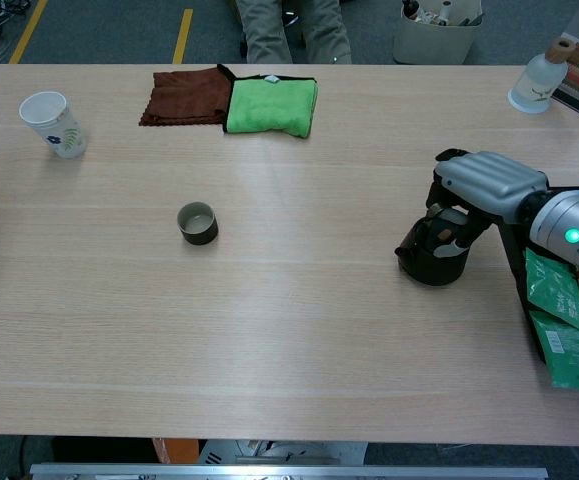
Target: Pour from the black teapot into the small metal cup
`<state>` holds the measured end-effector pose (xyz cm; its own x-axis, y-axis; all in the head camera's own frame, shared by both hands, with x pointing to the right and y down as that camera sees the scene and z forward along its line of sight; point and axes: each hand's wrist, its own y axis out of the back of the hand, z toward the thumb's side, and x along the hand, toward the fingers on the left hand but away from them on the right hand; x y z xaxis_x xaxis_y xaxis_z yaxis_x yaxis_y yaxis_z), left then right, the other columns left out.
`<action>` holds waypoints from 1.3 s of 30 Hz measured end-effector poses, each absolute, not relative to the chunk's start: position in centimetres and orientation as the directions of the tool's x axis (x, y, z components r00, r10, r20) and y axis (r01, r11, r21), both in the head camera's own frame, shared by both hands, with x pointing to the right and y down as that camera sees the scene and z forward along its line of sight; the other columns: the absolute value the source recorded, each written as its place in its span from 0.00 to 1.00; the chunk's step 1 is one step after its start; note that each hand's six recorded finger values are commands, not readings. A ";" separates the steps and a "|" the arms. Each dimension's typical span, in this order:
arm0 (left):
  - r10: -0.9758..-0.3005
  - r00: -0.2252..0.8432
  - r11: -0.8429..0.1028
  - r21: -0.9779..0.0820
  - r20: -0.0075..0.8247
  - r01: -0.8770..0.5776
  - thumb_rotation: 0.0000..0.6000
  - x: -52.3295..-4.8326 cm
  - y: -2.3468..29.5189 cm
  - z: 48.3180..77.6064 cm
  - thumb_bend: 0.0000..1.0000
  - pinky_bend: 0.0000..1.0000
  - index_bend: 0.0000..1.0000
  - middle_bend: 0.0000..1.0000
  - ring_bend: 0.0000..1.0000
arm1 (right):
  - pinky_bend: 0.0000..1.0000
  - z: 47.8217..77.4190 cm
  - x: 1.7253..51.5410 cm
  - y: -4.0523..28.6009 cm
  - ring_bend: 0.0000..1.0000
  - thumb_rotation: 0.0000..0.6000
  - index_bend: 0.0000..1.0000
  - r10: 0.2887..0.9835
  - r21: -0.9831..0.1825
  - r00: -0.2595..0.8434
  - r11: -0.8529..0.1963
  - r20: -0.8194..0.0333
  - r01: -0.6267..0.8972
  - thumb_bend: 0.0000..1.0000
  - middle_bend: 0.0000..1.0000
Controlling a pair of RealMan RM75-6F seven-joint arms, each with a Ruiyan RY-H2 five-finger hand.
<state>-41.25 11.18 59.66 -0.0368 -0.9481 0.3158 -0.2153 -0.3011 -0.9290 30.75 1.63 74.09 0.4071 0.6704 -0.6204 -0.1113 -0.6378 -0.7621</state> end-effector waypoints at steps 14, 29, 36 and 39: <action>-0.950 -0.015 -0.302 -0.929 0.312 -0.212 1.00 -40.4 10.9 59.6 0.25 0.16 0.16 0.10 0.08 | 0.09 70.0 32.0 -0.3 0.96 1.00 0.97 0.742 -0.809 0.409 -0.588 -0.531 0.016 0.00 0.89; -0.951 0.006 -0.304 -0.928 0.310 -0.213 1.00 -39.6 10.8 59.5 0.25 0.16 0.16 0.10 0.08 | 0.09 66.7 33.3 -0.8 0.96 0.59 1.00 0.772 -0.819 0.434 -0.560 -0.464 0.121 0.00 0.89; -0.950 0.011 -0.306 -0.928 0.311 -0.213 1.00 -39.5 10.8 59.6 0.25 0.16 0.16 0.10 0.08 | 0.09 65.4 33.7 -1.2 1.00 0.60 1.00 0.812 -0.861 0.426 -0.492 -0.400 0.128 0.01 0.94; -0.949 0.014 -0.311 -0.926 0.315 -0.213 1.00 -39.4 10.7 59.8 0.25 0.16 0.16 0.10 0.08 | 0.10 64.7 33.6 -1.2 1.00 0.60 1.00 0.831 -0.891 0.437 -0.437 -0.345 0.126 0.04 0.95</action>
